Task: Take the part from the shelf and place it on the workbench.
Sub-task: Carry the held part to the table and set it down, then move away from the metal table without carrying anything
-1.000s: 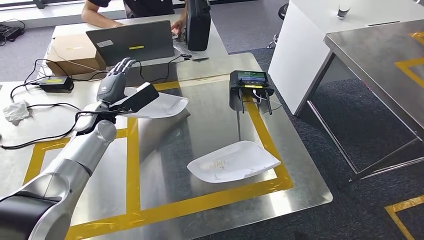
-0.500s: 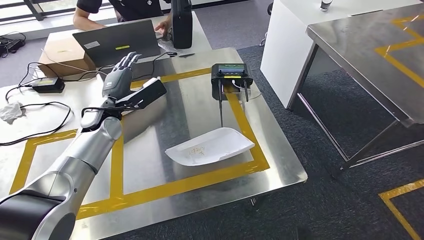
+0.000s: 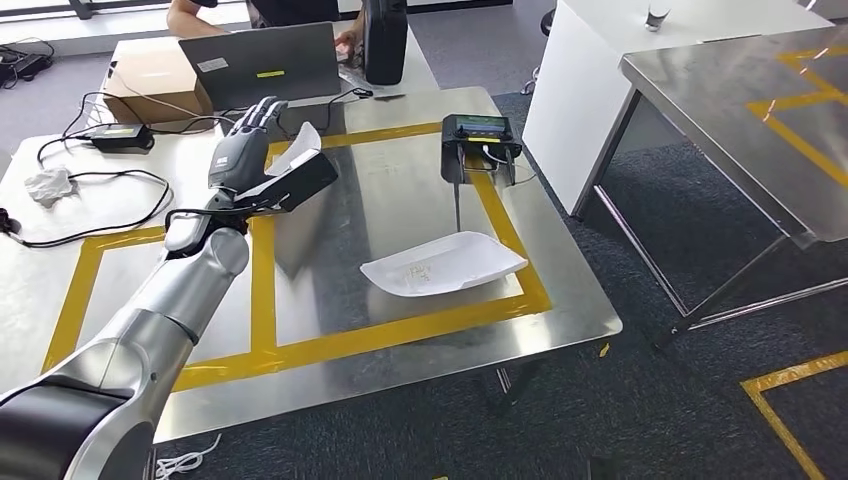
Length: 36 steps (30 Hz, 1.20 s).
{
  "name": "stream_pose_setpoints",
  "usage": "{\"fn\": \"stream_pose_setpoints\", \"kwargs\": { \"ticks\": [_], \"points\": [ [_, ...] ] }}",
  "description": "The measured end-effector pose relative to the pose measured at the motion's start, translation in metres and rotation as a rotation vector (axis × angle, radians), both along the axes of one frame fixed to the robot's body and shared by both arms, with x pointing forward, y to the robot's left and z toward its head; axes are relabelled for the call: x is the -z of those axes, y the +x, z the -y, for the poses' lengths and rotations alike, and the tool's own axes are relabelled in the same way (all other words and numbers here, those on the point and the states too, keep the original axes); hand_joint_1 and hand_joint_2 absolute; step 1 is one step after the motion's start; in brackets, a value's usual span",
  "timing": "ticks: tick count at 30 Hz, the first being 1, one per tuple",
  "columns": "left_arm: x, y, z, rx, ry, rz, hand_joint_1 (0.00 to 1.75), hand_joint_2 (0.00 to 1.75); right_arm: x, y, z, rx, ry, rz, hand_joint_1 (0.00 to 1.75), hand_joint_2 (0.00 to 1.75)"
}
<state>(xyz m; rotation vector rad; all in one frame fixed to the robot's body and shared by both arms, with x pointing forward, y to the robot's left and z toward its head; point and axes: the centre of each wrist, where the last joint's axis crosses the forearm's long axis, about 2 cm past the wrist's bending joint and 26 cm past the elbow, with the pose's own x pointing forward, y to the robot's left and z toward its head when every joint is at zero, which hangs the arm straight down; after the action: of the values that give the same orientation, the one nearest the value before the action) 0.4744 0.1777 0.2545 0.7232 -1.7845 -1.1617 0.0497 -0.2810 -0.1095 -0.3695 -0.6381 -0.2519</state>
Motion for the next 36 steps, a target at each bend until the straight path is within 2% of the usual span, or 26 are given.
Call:
{"fn": "stream_pose_setpoints", "kwargs": {
  "ticks": [9,18,22,29,36],
  "points": [
    [-0.008,-0.004,0.027,0.034,-0.015,0.015,0.00,0.00,-0.001,0.004,0.015,0.021,-0.046,0.016,0.00,0.00],
    [-0.008,-0.004,0.027,0.028,-0.014,0.013,0.00,0.00,-0.001,0.005,0.015,0.019,-0.051,0.014,0.00,0.00],
    [-0.008,-0.003,0.021,0.012,0.000,0.020,0.00,0.00,-0.001,0.004,0.015,-0.002,-0.054,0.014,0.00,0.00],
    [0.004,0.001,-0.015,-0.023,0.030,0.036,0.00,0.00,0.000,-0.001,0.008,-0.010,-0.035,0.002,0.00,0.00],
    [0.026,-0.008,-0.018,0.004,0.018,0.002,0.00,0.00,0.000,-0.003,0.004,-0.011,-0.032,0.004,0.00,0.00]
  ]
}}
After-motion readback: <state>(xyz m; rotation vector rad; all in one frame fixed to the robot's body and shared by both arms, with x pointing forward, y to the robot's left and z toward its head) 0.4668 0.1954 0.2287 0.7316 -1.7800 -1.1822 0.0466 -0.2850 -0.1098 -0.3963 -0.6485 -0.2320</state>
